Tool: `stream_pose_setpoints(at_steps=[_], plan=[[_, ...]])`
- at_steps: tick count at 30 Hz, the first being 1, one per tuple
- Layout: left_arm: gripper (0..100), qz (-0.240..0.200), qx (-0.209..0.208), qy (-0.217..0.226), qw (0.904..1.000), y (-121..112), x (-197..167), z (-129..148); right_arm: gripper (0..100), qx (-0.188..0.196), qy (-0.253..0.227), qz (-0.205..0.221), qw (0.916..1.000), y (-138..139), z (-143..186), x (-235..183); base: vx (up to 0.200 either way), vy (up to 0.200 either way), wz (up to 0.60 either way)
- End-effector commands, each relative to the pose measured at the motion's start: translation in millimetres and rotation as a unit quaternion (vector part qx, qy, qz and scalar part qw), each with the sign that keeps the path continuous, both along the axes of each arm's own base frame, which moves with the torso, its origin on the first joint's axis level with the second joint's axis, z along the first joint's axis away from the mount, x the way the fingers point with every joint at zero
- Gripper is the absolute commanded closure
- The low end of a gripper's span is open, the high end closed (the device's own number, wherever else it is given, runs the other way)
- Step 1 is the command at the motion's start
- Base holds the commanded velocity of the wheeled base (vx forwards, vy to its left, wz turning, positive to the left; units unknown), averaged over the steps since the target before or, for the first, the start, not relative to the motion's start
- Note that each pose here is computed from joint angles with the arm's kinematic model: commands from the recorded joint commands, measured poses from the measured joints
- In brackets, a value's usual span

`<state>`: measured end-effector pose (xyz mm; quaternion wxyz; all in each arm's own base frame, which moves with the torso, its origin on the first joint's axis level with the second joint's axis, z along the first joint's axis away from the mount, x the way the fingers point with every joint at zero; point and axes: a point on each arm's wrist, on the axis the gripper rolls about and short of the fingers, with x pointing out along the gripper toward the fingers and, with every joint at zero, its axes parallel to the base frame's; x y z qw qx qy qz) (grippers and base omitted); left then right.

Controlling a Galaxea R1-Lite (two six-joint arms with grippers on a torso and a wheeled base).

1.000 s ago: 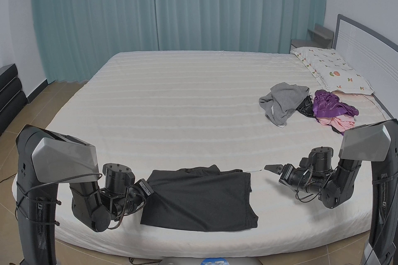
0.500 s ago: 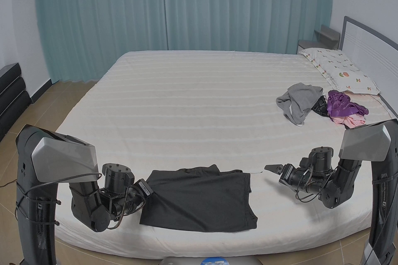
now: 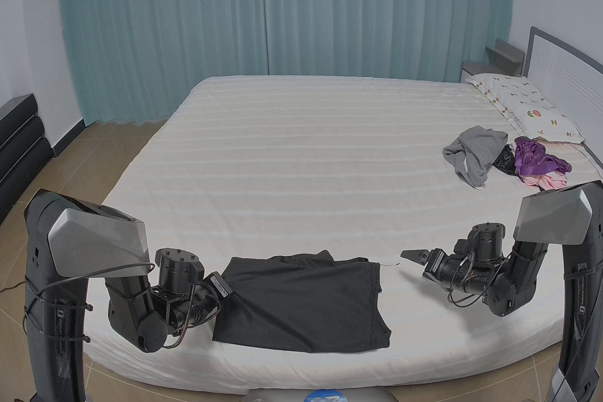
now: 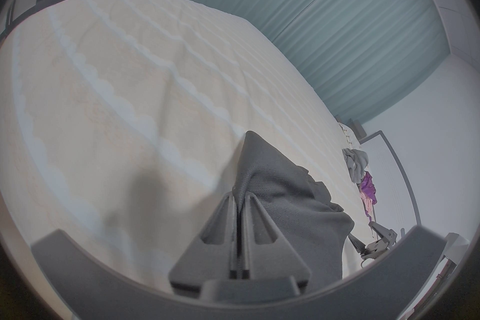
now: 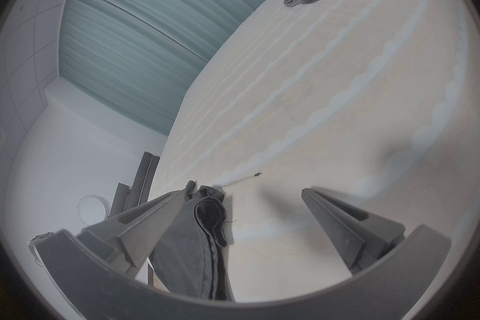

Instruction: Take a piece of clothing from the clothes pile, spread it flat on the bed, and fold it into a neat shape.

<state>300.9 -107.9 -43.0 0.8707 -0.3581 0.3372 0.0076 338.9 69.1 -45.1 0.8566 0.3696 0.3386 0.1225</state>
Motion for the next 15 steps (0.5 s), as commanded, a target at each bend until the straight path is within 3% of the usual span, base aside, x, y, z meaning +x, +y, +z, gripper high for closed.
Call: stream_pose_setpoints(at_steps=[1, 12, 13, 15], plan=[[100, -0.004, 0.000, 0.001, 1.0000, -2, -1, 0, 0, 0.000, 0.000, 0.001, 1.0000, 0, 0, 0, 0.000, 0.000, 0.00], [100, -0.014, -0.002, 0.005, 0.9999, -12, -11, 2, 0, 0.000, -0.001, 0.001, 1.0000, 0, 0, 0, 0.000, 0.000, 0.00], [0, -0.013, -0.004, 0.004, 0.9999, -13, -10, 3, 0, 0.000, 0.000, 0.001, 1.0000, 0, 0, 0, 0.000, 0.000, 0.00], [0, -0.013, -0.004, 0.006, 0.9999, -12, -11, 2, 0, 0.000, -0.001, 0.001, 1.0000, 0, 0, 0, 0.000, 0.000, 0.00]])
